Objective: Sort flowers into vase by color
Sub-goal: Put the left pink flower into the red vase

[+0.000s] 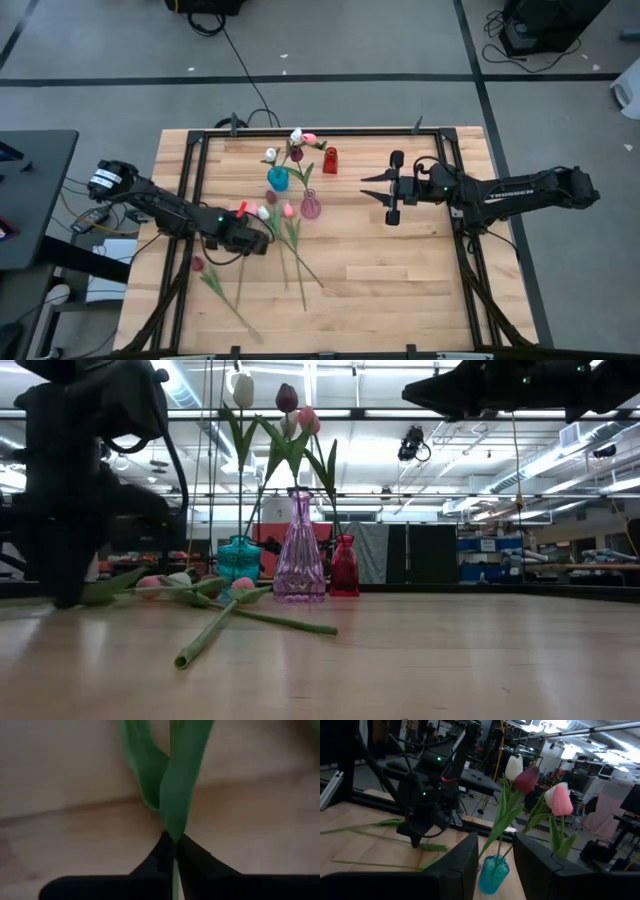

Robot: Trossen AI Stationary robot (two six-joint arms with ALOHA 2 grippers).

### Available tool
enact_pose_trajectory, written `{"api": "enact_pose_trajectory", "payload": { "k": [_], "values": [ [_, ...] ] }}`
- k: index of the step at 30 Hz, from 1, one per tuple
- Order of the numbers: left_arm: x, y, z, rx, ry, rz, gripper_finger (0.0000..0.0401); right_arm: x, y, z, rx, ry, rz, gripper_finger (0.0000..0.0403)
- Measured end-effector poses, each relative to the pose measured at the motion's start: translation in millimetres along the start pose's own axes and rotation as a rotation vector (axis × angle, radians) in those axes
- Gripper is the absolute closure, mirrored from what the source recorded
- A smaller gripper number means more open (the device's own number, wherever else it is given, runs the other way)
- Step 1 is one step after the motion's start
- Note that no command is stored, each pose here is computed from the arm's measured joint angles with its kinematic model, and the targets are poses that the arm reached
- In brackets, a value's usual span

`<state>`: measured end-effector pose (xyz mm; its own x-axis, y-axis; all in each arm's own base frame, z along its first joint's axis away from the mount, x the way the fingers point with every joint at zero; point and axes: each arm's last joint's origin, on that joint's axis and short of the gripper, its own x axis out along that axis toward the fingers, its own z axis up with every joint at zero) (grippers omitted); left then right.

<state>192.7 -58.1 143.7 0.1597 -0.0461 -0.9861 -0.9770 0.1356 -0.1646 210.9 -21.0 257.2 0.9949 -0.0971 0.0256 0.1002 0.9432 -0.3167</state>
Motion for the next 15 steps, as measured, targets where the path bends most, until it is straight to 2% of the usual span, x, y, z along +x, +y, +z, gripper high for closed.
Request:
{"api": "enact_pose_trajectory", "payload": {
  "k": [3,5,7,15],
  "values": [
    [-4,-1,-3,0.113,0.08,0.035,0.0379,0,0,-1,0.009,0.01,0.004,0.027],
    [-9,-3,-4,0.148,0.115,0.048,0.0384,0,1,-2,0.009,0.021,0.007,0.027],
    [-16,-6,-5,0.166,0.114,0.061,0.039,0,1,-3,0.009,0.027,0.009,0.027],
    [-69,-37,-12,0.407,0.037,0.006,0.0386,0,0,-4,0.014,0.053,-0.017,0.027]
  ]
}}
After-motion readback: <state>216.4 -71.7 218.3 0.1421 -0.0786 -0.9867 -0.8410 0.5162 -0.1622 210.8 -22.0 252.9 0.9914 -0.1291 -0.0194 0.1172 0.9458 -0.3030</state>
